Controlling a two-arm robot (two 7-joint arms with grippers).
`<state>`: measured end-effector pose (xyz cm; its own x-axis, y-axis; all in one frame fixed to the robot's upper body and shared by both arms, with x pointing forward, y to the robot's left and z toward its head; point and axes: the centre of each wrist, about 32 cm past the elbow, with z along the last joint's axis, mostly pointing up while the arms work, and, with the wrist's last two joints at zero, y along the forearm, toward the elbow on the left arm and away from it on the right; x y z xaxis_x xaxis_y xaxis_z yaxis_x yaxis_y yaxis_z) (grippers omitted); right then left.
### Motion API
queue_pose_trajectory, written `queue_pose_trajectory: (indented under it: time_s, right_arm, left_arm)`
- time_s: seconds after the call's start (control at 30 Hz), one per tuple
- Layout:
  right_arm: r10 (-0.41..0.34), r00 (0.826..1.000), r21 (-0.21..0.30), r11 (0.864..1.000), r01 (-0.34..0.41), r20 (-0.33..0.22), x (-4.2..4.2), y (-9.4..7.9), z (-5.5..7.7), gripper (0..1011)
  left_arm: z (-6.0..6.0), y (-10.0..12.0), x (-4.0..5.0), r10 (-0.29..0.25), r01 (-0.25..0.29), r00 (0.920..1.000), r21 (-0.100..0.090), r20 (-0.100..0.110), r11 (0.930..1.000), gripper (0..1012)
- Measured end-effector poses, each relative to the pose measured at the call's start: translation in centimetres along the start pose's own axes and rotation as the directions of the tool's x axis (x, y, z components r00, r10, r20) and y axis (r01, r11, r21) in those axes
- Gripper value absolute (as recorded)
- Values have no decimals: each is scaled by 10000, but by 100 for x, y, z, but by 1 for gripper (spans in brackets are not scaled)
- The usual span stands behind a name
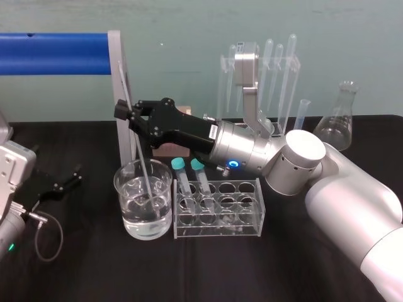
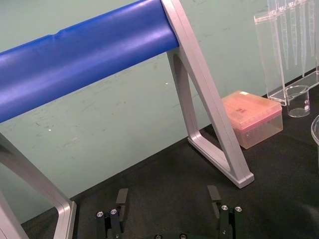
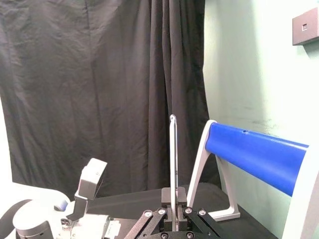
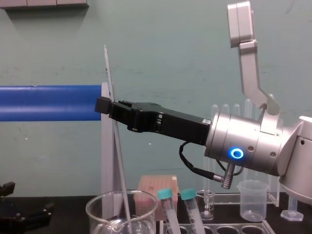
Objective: Hold the thermometer with one hand and immerse one end into the beaker, then reinsert it into the test tube rack.
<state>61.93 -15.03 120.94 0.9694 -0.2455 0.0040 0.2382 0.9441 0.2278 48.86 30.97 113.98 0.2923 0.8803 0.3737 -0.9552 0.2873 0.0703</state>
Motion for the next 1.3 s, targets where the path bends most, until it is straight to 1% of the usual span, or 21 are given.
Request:
queue_pose_trajectory:
  time_s: [0.5,1.3]
  right_arm:
    - [-22,10000,-60,10000,22,-10,-25,-8,2,52]
    - [-10,10000,-77,10000,10,-45,-4,-1,2,52]
  left_arm:
    - [0,0,0,0,0,10000,0,0,10000,1008]
    - [0,0,0,0,0,10000,0,0,10000,1008]
